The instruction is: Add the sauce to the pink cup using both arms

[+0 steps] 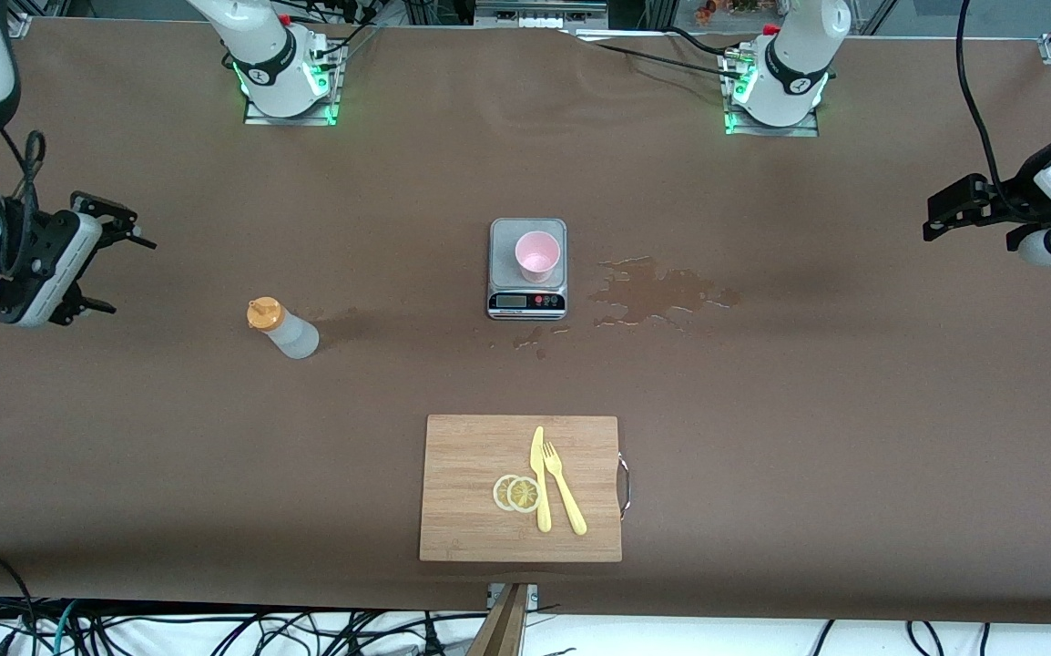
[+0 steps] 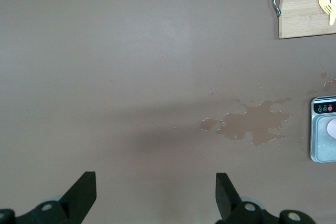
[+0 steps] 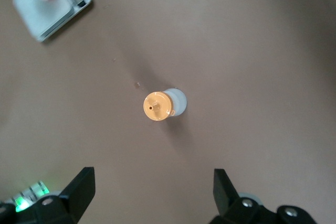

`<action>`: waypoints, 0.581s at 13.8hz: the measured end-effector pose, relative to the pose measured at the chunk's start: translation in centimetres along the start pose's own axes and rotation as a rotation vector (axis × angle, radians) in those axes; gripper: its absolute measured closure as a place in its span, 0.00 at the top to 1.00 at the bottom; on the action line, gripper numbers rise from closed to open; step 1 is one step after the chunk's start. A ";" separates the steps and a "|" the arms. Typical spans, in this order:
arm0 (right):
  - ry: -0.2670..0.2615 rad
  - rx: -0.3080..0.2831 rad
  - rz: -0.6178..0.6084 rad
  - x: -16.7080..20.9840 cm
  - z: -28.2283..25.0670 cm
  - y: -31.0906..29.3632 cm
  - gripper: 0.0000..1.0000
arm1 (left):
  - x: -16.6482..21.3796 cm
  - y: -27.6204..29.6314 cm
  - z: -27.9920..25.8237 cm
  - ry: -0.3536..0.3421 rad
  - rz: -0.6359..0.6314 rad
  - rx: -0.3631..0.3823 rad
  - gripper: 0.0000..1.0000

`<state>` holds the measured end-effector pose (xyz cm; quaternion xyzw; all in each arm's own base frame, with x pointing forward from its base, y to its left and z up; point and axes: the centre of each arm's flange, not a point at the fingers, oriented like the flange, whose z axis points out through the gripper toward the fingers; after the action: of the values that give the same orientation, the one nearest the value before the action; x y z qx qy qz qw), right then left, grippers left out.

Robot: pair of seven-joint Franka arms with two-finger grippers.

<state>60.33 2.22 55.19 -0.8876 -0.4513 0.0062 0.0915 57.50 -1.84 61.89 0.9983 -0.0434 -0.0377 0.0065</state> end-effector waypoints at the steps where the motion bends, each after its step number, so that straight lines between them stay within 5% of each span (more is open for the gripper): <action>1: 0.002 -0.025 0.084 0.5 -1.2 -1.4 1.00 | 0.0 0.0 0.0 0.000 0.000 0.000 1.00; 8: -0.009 -0.039 0.627 0.9 -3.9 -6.2 1.00 | 0.0 0.5 0.0 -0.001 0.008 0.000 1.00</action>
<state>56.29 5.89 60.09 -0.9851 -0.1560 0.0297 0.0662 57.48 -2.31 61.86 0.9981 -0.0476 -0.0382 0.0065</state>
